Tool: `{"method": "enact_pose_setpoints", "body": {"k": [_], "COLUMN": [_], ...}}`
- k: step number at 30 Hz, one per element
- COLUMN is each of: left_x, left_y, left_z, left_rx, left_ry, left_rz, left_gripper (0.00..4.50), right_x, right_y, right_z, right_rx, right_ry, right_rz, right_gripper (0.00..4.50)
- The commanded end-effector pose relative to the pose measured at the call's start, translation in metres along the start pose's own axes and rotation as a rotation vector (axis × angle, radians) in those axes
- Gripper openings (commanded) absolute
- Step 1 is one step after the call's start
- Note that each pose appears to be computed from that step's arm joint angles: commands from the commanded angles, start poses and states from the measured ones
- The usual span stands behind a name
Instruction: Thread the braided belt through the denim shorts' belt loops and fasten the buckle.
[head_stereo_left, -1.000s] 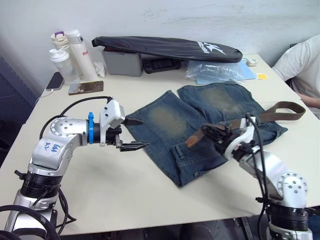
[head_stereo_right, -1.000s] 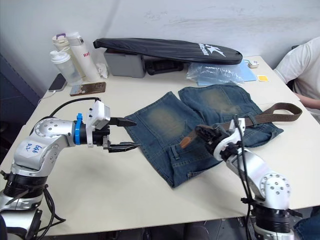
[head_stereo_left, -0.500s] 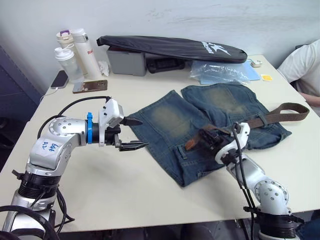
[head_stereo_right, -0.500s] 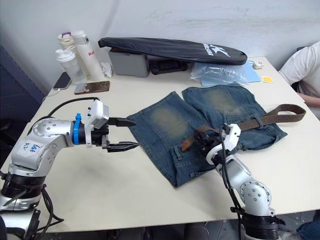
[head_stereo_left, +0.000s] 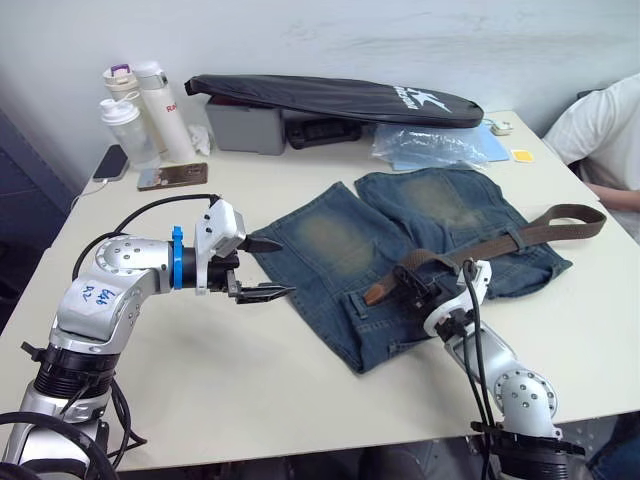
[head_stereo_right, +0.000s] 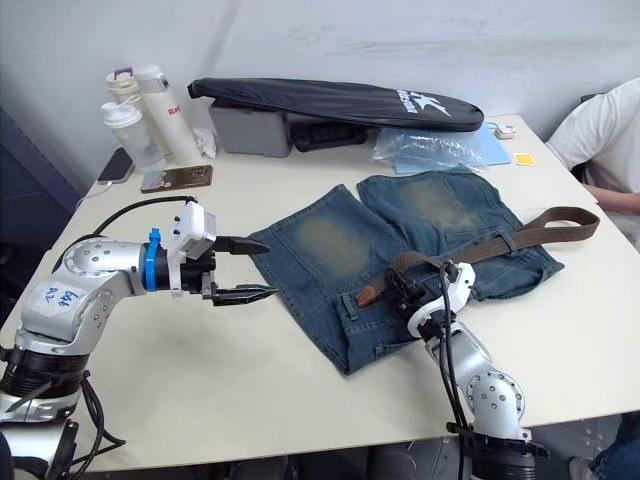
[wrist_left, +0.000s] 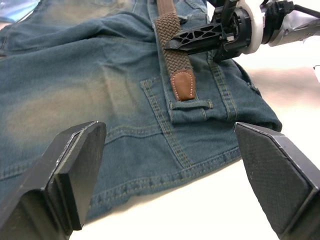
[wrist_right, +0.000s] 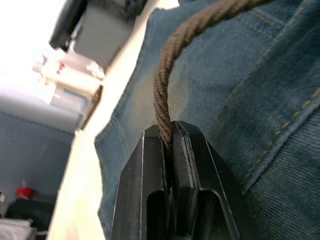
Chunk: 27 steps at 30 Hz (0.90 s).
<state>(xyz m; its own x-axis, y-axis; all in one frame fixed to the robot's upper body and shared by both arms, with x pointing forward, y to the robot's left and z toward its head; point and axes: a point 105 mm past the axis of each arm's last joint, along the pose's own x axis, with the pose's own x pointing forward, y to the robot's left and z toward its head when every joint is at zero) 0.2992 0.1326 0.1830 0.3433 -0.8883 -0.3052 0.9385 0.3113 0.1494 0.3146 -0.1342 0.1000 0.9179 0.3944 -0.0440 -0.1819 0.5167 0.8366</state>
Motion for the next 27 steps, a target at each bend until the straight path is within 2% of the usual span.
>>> {"method": "enact_pose_setpoints", "body": {"k": [1,7,13,21,27], "left_x": [-0.004,-0.003,-0.002,0.0,0.0], "left_y": [0.002,0.003,0.004,0.002,0.002], "left_z": [0.005,0.006,0.005,0.003,0.001], "left_rx": [0.028,0.034,0.037,0.036,0.036], "left_ry": [-0.008,-0.008,-0.002,0.002,0.011], "left_rz": [0.018,0.02,0.021,0.019,0.02], "left_gripper": [4.5,4.5,4.5,4.5,4.5], "right_x": [0.003,0.01,0.013,0.011,0.018], "right_y": [-0.017,-0.017,-0.001,-0.016,-0.015], "right_z": [-0.026,-0.049,-0.06,-0.077,-0.093], "right_rx": [0.011,-0.085,-0.185,-0.269,-0.26], "right_ry": [0.078,0.163,0.259,0.398,0.483], "right_rz": [-0.049,-0.046,0.007,-0.062,-0.092], "right_gripper": [0.02,0.02,0.02,0.02,0.02]}}
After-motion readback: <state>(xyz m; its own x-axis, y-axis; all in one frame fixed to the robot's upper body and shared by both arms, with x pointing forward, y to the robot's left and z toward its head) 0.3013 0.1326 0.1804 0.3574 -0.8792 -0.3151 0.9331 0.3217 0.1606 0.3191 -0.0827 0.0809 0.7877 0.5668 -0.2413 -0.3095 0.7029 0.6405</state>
